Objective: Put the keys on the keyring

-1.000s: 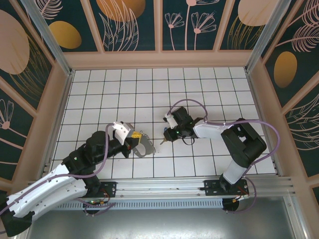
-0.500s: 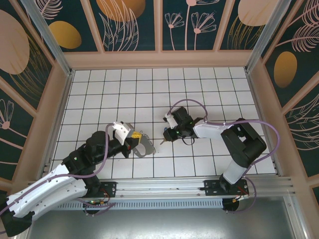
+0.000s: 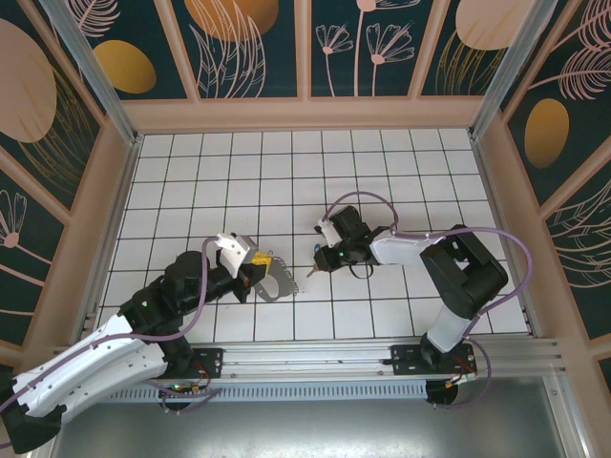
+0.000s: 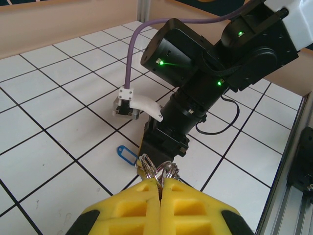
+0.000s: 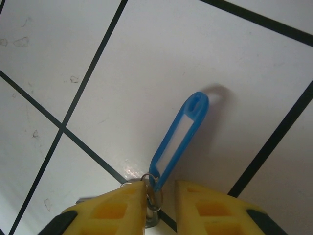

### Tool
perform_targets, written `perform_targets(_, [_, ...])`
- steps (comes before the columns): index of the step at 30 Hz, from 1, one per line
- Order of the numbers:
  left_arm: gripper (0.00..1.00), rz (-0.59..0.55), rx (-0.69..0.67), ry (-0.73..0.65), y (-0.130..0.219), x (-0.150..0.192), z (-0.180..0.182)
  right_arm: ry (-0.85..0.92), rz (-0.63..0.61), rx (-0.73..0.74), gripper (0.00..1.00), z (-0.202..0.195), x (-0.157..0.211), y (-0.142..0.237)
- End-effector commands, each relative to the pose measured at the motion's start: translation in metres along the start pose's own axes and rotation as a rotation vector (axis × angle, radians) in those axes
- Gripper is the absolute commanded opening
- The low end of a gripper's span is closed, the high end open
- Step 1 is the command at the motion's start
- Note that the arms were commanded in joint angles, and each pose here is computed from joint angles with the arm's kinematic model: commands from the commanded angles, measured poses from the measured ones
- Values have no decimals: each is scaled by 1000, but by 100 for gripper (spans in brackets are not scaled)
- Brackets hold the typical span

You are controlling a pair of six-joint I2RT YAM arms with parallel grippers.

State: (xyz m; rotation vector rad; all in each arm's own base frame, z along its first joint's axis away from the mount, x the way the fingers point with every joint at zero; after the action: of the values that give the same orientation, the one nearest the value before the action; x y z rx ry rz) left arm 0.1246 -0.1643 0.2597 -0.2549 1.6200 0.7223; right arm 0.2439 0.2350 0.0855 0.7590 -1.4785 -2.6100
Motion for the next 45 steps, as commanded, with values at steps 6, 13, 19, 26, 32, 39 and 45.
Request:
perform_targets(6, [0,-38,11,-12,2,-7,-1,-24,-5,-44,17,-1,2,1])
perform_targets(13, [0,-38,10,-11,2,-7,-1,-21,-11,-81,22,2,2,3])
perform_targets(19, [0,-37,10,-12,2,-7,-1,-24,-12,-79,20,0,4,3])
perform_targets(26, [0,-35,8,-12,2,-6,-1,-22,-21,-88,14,0,3,5])
perform_targets(32, [0,-33,6,-12,1,-6,-1,-12,-33,-100,4,1,2,9])
perform_targets(39, [0,-31,4,-12,1,-6,-1,32,-67,-136,0,8,0,21])
perform_targets(45, [0,-28,2,-13,0,-8,0,182,-161,-248,0,32,0,48])
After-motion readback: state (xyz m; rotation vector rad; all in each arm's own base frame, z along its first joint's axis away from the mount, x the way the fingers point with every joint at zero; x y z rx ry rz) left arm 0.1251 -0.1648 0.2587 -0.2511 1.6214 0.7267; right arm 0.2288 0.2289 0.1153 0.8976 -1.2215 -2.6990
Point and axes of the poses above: each hand's point on the last joint's axis, 136 mm out from that joint toward the fingers, its own y axis back along the fingers, its own z axis along the line the jaws close on, x = y × z, the point moved 8 cm from there along y, back along the fingers, and after that the axes turned 9 degrees about -y, right-handed, at the moved point
